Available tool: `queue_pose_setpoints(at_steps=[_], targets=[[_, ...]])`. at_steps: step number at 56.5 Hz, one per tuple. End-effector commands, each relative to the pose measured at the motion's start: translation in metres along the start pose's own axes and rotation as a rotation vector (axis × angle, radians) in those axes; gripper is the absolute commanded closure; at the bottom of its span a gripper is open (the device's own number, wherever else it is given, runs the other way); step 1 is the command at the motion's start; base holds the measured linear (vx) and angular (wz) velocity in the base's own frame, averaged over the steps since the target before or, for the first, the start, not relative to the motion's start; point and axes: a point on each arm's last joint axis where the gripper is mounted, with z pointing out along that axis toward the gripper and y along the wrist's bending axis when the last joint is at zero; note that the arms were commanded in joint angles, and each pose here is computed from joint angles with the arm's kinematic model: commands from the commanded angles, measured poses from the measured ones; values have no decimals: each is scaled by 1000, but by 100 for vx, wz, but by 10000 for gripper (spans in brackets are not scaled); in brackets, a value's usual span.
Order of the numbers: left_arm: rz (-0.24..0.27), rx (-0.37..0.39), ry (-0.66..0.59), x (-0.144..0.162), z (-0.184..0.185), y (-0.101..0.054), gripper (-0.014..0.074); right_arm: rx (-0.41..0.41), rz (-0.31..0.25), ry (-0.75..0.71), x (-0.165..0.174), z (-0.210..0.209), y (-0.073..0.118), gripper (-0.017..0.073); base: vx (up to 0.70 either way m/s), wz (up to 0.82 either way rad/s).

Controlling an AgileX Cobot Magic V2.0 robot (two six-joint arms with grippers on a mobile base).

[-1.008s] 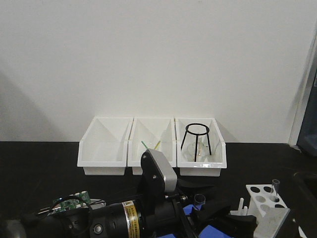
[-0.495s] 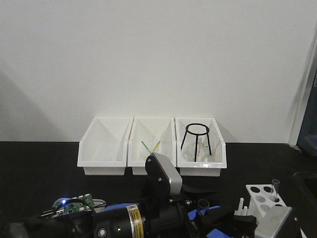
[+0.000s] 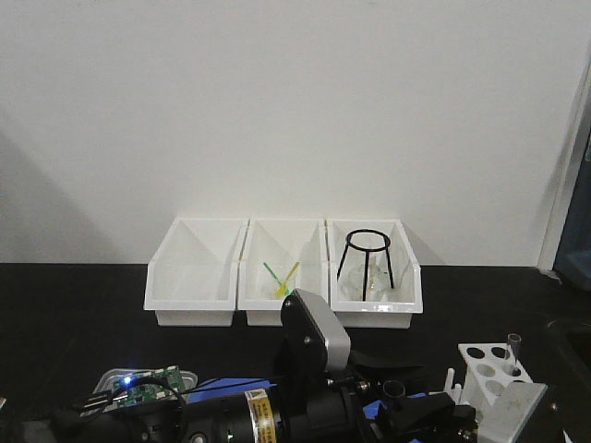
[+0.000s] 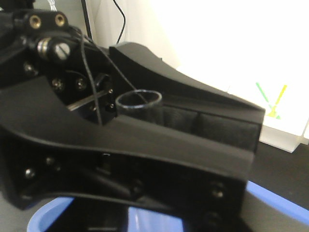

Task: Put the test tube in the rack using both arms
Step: 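Open the left gripper and pull the left arm back from the tube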

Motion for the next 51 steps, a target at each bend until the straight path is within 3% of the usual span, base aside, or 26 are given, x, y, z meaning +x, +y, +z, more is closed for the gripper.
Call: queue_pose_setpoints(at_steps=[1, 15, 23, 26, 36, 44, 51], targets=[[6, 31, -127, -32, -4, -8, 601, -29, -23, -137, -21, 1, 1, 321, 0, 0], [6, 23, -119, -32, -4, -7, 597, -29, -23, -137, -21, 1, 1, 574, 0, 0], [7, 17, -113, -31, -4, -6, 570, -27, -22, -133, -21, 1, 1, 573, 0, 0], [16, 13, -114, -31, -5, -5, 536, -27, -22, -132, -20, 1, 1, 573, 0, 0], [125, 8, -128, -36, -7, -7, 365, -27, -22, -132, -20, 1, 1, 571, 0, 0], [117, -13, -152, -46, -11, -8, 213, -27, -22, -132, -20, 1, 1, 571, 0, 0], [87, -80, -197, -63, -21, -6, 127, -25, -22, -129, -20, 1, 1, 571, 0, 0]])
